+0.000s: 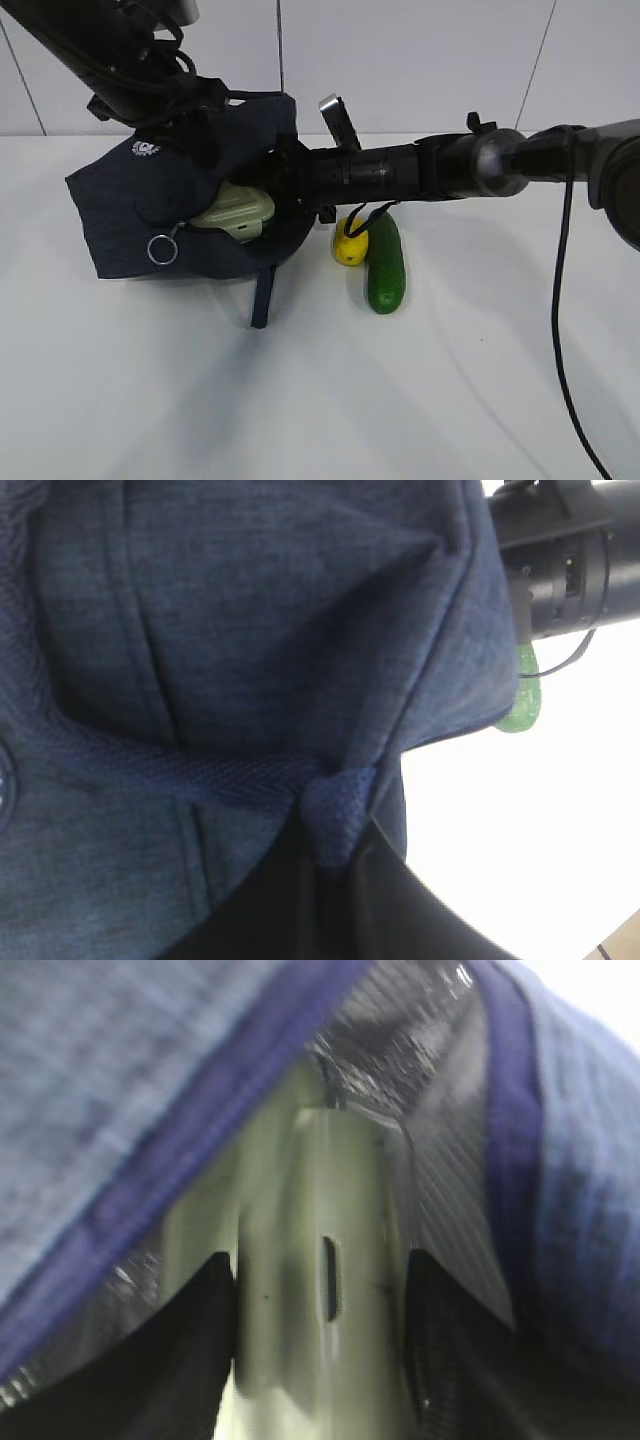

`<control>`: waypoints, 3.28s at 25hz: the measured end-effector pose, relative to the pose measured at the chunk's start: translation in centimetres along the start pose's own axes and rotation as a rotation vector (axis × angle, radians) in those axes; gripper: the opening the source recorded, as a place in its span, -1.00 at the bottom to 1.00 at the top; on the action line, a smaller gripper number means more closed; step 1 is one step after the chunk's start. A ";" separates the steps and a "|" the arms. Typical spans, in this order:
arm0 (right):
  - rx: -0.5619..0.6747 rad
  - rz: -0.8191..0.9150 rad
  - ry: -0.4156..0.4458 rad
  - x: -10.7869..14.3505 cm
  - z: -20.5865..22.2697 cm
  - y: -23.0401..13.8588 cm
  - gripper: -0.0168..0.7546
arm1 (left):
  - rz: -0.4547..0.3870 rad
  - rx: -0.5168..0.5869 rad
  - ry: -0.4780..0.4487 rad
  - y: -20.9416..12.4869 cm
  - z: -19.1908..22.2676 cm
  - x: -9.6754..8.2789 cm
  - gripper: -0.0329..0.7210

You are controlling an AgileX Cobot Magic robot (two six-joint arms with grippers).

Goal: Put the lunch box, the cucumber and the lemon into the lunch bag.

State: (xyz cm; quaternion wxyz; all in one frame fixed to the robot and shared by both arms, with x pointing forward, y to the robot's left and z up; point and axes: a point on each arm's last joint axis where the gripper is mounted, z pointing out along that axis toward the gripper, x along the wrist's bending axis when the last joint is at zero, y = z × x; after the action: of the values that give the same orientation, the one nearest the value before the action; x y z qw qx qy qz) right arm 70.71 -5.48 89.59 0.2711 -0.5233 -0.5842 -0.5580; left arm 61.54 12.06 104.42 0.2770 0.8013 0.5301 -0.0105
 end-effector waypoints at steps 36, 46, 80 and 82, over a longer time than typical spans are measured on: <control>0.215 -0.131 -0.371 4.2 -13.9 8.2 0.21 | -0.026 0.052 -0.014 -0.3 2.0 0.5 -0.92; 0.377 -0.135 -0.779 4.1 -11.8 5.7 0.21 | -0.024 0.053 -0.011 -0.3 2.0 0.6 -0.92; 0.423 -0.015 -0.938 -1.5 -7.6 2.8 -0.02 | -0.015 0.071 -0.012 -0.5 2.0 0.5 -0.92; 0.424 -0.021 -0.945 -1.5 -7.7 2.8 -0.11 | -0.014 0.071 -0.012 -0.5 2.0 0.5 -0.92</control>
State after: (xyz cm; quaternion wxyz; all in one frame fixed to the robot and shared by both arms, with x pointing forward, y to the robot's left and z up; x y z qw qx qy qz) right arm 71.72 -13.59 91.06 0.0725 -0.6459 -0.7483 -0.1327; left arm 61.91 11.77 102.39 0.2516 0.8070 0.5331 -0.0360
